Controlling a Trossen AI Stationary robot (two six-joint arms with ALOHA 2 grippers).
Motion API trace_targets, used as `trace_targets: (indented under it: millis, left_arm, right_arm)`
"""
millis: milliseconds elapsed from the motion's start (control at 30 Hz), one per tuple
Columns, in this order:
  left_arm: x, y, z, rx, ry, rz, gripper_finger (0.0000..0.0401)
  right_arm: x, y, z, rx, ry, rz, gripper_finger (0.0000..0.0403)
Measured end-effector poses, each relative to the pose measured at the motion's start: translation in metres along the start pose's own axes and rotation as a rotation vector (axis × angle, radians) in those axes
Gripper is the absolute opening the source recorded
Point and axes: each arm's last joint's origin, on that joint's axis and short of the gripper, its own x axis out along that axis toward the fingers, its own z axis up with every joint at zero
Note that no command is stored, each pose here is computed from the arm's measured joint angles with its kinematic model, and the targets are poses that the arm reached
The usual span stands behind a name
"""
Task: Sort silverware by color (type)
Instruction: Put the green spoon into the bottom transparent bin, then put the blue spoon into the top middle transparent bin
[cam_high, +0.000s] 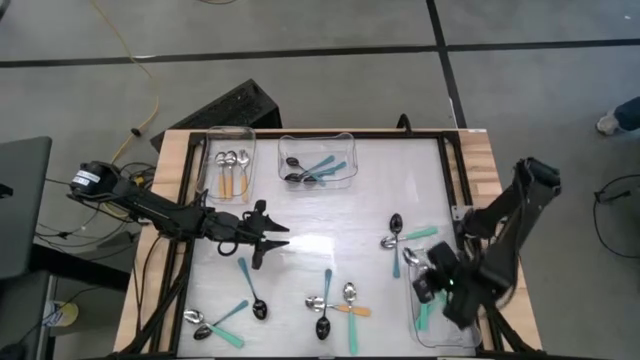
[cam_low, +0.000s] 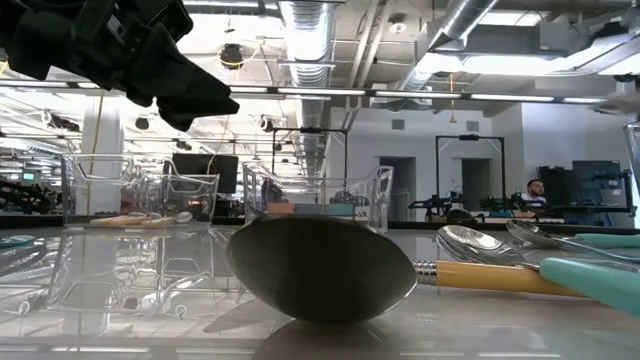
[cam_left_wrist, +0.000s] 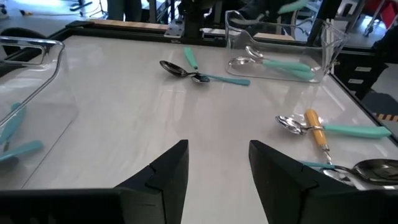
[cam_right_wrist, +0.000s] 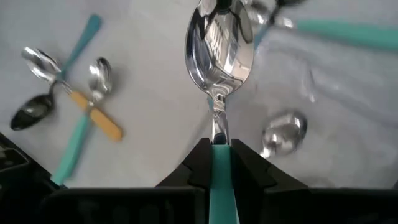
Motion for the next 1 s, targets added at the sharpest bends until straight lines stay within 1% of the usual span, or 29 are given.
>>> trace_targets:
  millis: [100, 167, 333, 400, 567, 633, 700, 800, 900, 1000]
  left_arm:
    - [0.000, 0.000, 0.000, -0.012, 0.000, -0.008, 0.0153]
    - [0.000, 0.000, 0.000, -0.024, -0.001, -0.008, 0.0153]
    - [0.000, -0.001, 0.002, -0.078, -0.016, -0.012, 0.0153]
    - [0.000, -0.001, 0.002, -0.105, -0.016, -0.013, 0.0153]
    - [0.000, -0.001, 0.001, -0.149, -0.006, -0.042, 0.0153]
    - [0.000, -0.001, 0.001, -0.159, 0.000, -0.044, 0.0153]
    - [0.000, -0.001, 0.000, -0.166, 0.010, -0.041, 0.0153]
    - [0.000, -0.001, -0.003, -0.179, 0.037, -0.034, 0.0153]
    - [0.000, 0.000, -0.007, -0.215, 0.081, -0.037, 0.0153]
    - [-0.001, -0.001, -0.012, -0.272, 0.150, -0.071, 0.0153]
  right_arm:
    - [0.006, -0.003, -0.024, 0.033, -0.005, -0.029, 0.0060]
    - [0.009, -0.005, -0.035, 0.036, 0.010, -0.056, 0.0060]
    - [0.020, -0.004, -0.045, 0.009, 0.017, -0.122, 0.0064]
    - [0.024, -0.003, -0.047, -0.023, 0.010, -0.140, 0.0083]
    - [0.031, -0.003, -0.046, -0.050, 0.053, -0.235, 0.0156]
    - [0.032, -0.002, -0.044, -0.083, 0.080, -0.258, 0.0184]
    - [0.031, -0.001, -0.041, -0.129, 0.110, -0.257, 0.0207]
    - [0.022, -0.001, -0.033, -0.188, 0.151, -0.210, 0.0228]
    - [0.010, -0.003, -0.021, -0.235, 0.155, -0.147, 0.0232]
    - [-0.003, -0.008, -0.004, -0.283, 0.094, -0.073, 0.0228]
